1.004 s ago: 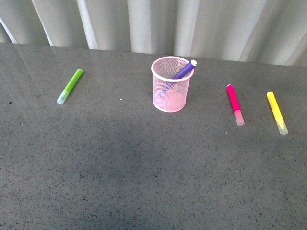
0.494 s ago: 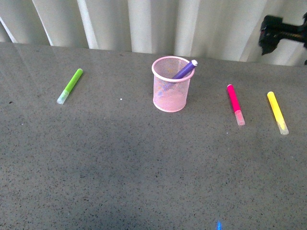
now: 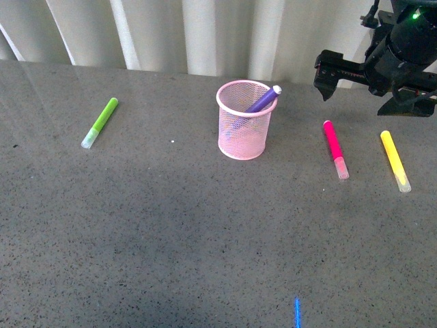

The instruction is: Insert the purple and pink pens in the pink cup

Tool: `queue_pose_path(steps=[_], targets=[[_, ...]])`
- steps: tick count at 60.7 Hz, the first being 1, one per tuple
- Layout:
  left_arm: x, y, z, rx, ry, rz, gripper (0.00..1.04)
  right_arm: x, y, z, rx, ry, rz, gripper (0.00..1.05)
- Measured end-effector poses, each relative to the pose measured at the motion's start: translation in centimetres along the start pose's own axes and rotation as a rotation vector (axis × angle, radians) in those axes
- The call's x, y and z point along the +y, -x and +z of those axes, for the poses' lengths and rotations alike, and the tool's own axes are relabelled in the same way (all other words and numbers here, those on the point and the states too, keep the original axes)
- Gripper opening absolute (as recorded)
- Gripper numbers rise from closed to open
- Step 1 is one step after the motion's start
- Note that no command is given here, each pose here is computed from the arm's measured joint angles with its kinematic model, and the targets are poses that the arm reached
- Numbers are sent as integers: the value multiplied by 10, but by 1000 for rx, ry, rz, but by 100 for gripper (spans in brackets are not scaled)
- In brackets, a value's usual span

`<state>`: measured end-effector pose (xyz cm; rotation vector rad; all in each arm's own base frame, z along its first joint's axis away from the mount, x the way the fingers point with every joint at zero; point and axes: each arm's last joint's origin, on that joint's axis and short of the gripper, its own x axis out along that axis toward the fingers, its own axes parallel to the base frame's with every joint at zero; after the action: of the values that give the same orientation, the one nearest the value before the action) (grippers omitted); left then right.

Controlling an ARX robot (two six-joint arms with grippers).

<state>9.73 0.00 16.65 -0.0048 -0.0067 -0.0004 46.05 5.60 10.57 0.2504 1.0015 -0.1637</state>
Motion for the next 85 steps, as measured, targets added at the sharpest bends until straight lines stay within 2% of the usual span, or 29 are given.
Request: queue_pose_path(steps=[25,63,67,77,85], targets=[[0,0,0,0,0,0,98,-7,-39,-10,70,-22,-18,98],[0,0,0,0,0,0,98,9,-61,-5,82,-8,6,98],[0,0,0,0,0,0,98,9,-61,-5,86,-8,10,91],[0,0,0,0,0,0,98,8,-63,-10,92,-8,10,66],[0,0,0,0,0,0,98,4,-66,-17,92,-14,2,36]])
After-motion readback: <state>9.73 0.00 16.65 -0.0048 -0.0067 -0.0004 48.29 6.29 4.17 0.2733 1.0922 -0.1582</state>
